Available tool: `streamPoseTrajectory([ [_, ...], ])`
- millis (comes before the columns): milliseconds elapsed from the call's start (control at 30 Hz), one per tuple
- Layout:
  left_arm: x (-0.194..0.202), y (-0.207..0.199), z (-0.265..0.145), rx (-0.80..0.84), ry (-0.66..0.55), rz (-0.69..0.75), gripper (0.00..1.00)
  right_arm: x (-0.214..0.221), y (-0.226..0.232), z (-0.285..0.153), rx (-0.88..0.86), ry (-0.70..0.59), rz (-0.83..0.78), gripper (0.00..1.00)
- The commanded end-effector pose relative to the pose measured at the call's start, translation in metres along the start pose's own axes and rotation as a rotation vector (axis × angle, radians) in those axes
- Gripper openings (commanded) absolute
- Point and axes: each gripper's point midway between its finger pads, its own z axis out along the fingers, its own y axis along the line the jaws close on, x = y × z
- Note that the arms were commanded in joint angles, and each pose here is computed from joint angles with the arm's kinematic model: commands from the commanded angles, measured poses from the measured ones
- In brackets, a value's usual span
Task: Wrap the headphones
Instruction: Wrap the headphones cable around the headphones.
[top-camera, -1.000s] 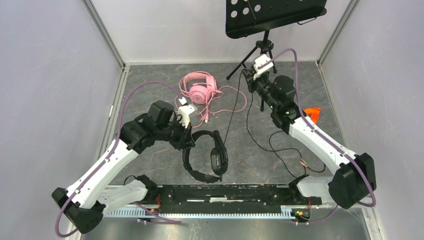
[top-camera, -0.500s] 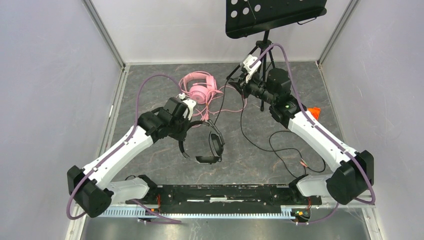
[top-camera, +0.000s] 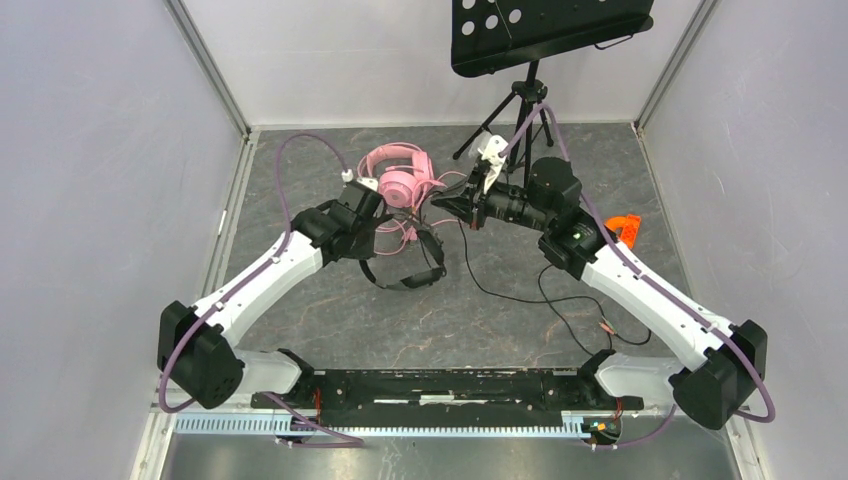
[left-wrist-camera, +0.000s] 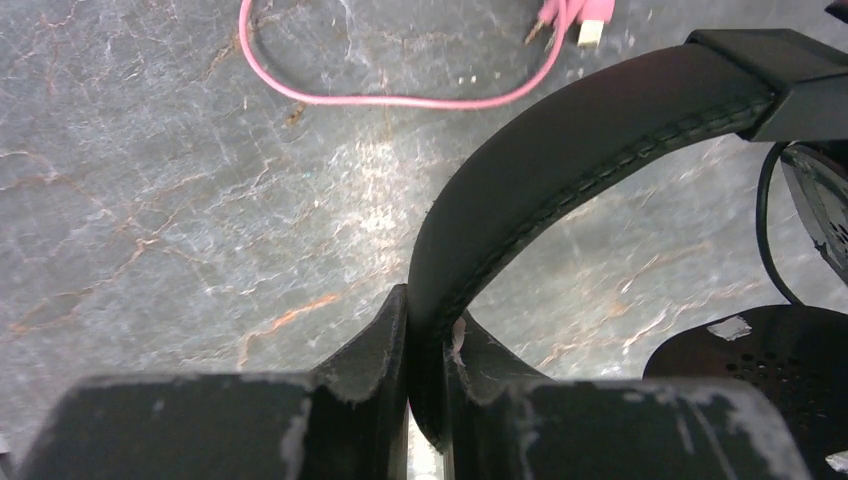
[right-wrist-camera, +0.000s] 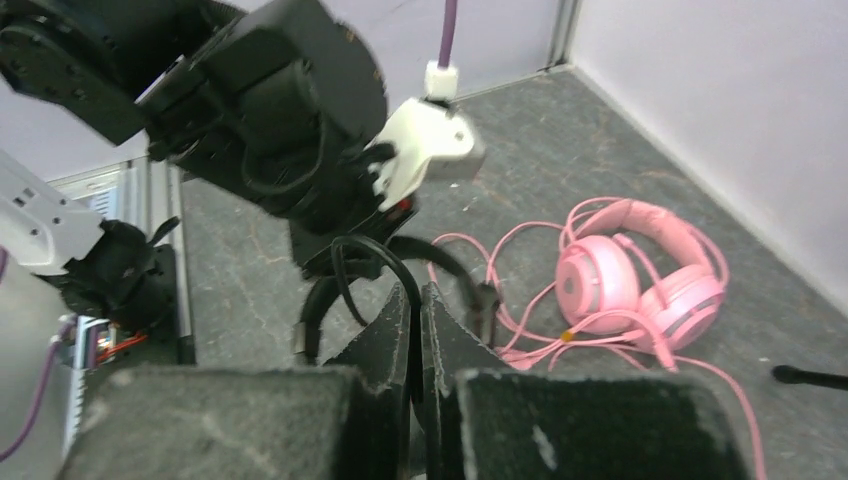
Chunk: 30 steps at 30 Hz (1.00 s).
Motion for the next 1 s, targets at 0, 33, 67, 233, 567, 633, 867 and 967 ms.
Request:
streamPoseTrajectory([
  [0,-0.052,-0.015,-0.010,0.107,-0.175,-0.257,0.02,0.022,0.029,0.005,-0.086,0.063,0.110,0.00],
  [33,-0.054,-0.015,-0.010,0.120,-0.188,-0.284,0.02,0.027,0.035,0.007,-0.099,0.077,0.120,0.00],
  [67,-0.057,-0.014,-0.010,0.128,-0.198,-0.311,0.02,0.029,0.039,0.009,-0.106,0.085,0.127,0.00],
  [233,-0.068,-0.006,-0.011,0.197,-0.241,-0.486,0.02,0.036,0.066,0.012,-0.159,0.087,0.187,0.00],
  [567,-0.103,-0.008,-0.040,0.405,-0.388,-0.711,0.02,0.086,0.088,0.005,-0.183,0.120,0.215,0.00],
  [633,-0.109,-0.011,-0.051,0.458,-0.412,-0.728,0.02,0.096,0.086,0.003,-0.163,0.137,0.210,0.00],
  [867,-0.120,-0.019,-0.084,0.591,-0.464,-0.765,0.02,0.127,0.073,-0.003,-0.085,0.197,0.185,0.00],
  [967,-0.122,-0.016,-0.098,0.607,-0.495,-0.766,0.02,0.137,0.058,-0.008,-0.003,0.215,0.135,0.00],
])
